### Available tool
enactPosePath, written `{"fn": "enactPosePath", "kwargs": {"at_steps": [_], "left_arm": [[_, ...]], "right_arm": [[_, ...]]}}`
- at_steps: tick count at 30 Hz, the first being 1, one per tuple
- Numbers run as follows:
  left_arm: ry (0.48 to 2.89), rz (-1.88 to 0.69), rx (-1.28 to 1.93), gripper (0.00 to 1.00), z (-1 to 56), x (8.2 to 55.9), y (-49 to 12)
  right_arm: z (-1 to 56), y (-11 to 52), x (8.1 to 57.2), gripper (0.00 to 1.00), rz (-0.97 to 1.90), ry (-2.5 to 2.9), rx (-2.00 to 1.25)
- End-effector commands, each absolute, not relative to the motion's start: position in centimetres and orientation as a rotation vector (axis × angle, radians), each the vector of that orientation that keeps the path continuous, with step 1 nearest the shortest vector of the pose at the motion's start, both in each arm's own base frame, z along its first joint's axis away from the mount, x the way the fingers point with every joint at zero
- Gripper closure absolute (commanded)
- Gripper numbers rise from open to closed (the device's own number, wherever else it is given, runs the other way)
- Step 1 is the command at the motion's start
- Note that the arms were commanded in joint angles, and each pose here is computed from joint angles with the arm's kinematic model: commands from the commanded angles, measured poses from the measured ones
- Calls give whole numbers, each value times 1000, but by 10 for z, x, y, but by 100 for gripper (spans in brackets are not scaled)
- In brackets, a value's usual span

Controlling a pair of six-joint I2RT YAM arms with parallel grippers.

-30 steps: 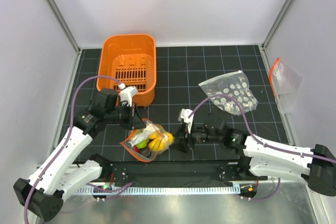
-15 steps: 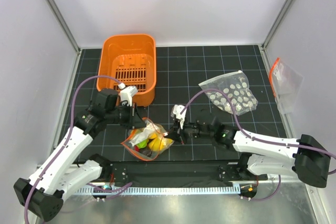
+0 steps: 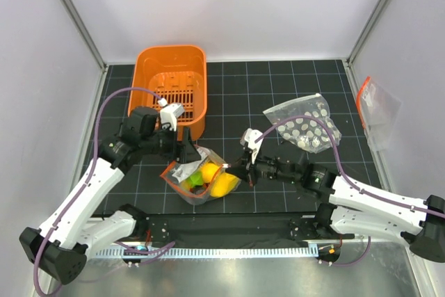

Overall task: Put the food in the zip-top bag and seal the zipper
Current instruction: Zip the zipper food storage bag at the center of the board.

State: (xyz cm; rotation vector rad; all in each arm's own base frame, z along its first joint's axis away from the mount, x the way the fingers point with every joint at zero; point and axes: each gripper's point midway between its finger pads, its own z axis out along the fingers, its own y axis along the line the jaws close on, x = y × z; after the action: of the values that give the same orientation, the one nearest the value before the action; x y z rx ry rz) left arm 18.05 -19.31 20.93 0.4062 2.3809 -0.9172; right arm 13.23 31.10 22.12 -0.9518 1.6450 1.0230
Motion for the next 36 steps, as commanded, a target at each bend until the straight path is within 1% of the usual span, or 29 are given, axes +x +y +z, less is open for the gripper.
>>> {"fn": "enactPosePath", "kwargs": {"at_steps": [1,2,5,9,13,17,20,24,25,27,36], "left_arm": [[2246,-913,480,25,247,193,-198],[2222,-925,493,16,253,193,-200],[2127,-966,538,6,282,195,-207],[2013,-998,604,0,316,195,-216],[1901,-1007,692,0,340,194,-231],[1853,-954,766,0,343,198,-243],[1803,-973,830,2,346,196,-259],[1743,-998,941,5,342,191,-282],[1744,-998,958,8,340,191,-286],[1754,-1002,1004,10,330,190,-294],[1709,-974,1099,16,312,178,-287]], "right_arm": [[224,302,141,99,951,1723,-899],[226,302,141,99,961,1735,-881],[229,301,142,99,963,1770,-847],[234,301,139,99,991,1815,-806],[242,300,139,99,1003,1831,-770],[260,300,141,99,1021,1829,-724],[267,298,144,99,1002,1858,-693],[277,298,150,99,986,1866,-661],[281,298,152,99,980,1862,-650],[279,295,157,99,942,1882,-626],[280,298,156,99,959,1872,-638]]}}
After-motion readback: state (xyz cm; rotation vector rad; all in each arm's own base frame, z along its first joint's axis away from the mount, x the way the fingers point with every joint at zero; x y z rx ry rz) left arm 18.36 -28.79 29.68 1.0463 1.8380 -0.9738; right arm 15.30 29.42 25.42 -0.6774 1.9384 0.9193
